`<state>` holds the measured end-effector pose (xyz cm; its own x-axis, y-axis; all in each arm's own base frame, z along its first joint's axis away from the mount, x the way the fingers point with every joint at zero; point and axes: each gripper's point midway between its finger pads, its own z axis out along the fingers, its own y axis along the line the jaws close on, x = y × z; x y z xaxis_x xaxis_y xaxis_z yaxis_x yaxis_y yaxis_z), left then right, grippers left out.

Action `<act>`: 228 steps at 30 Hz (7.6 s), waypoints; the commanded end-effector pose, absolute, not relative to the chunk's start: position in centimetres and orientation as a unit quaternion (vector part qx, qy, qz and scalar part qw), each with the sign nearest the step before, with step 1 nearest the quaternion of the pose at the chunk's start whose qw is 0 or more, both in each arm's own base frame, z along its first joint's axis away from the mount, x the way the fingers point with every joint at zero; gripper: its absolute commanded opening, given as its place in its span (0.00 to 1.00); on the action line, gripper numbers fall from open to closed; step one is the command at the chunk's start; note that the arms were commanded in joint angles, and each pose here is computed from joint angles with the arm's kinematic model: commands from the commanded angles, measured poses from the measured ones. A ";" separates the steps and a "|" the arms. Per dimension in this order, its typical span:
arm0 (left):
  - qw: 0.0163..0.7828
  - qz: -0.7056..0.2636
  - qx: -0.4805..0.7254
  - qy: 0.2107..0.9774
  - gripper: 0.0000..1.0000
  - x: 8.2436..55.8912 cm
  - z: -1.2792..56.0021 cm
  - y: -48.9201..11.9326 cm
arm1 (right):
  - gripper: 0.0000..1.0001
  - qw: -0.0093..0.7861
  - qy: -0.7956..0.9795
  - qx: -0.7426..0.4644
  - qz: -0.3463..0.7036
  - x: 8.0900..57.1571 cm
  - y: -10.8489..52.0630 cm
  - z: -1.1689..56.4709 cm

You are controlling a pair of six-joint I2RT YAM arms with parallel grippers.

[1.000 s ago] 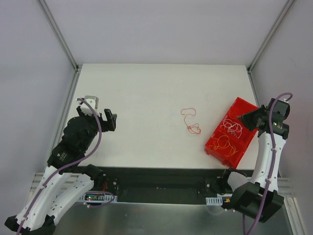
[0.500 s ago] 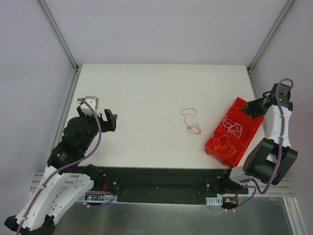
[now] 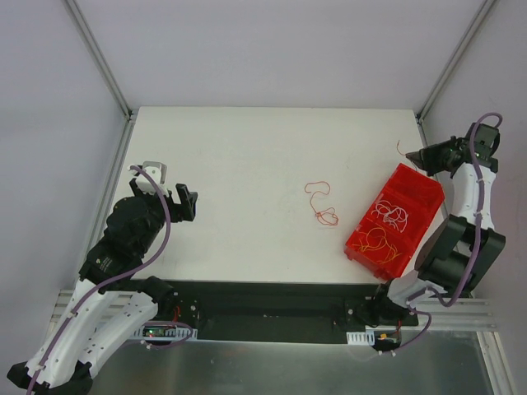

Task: Untangle the cables

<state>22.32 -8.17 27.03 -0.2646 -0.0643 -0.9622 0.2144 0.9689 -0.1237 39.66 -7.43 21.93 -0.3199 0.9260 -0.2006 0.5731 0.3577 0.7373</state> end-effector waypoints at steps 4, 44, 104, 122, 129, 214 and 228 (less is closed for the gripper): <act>0.615 -0.124 0.048 0.777 0.79 22.6 27.8 -8.6 | 0.01 0.296 0.747 0.507 0.311 41.2 -7.8 20.6; 0.586 -0.098 0.046 0.803 0.78 23.9 25.7 -8.6 | 0.63 0.241 0.890 0.375 -0.096 35.3 -14.2 17.9; 0.421 -0.186 0.161 0.873 0.86 25.5 18.2 -15.1 | 0.48 0.169 0.914 -0.211 0.303 20.6 30.8 7.6; 0.216 -0.360 0.046 0.906 0.74 24.4 12.6 -22.6 | 0.55 0.175 0.921 -0.158 0.310 18.4 29.5 4.5; 0.204 -0.368 0.105 0.901 0.85 25.1 10.4 -26.6 | 0.60 0.194 0.915 -0.162 0.315 17.4 28.0 6.2; 0.464 -0.279 -0.019 0.841 0.84 23.1 24.1 -14.3 | 0.65 0.232 0.913 -0.202 0.269 19.5 33.0 11.5; 0.677 -0.067 -0.018 0.733 0.81 22.8 35.1 -4.3 | 0.87 0.169 0.946 -0.022 0.277 21.7 43.8 7.3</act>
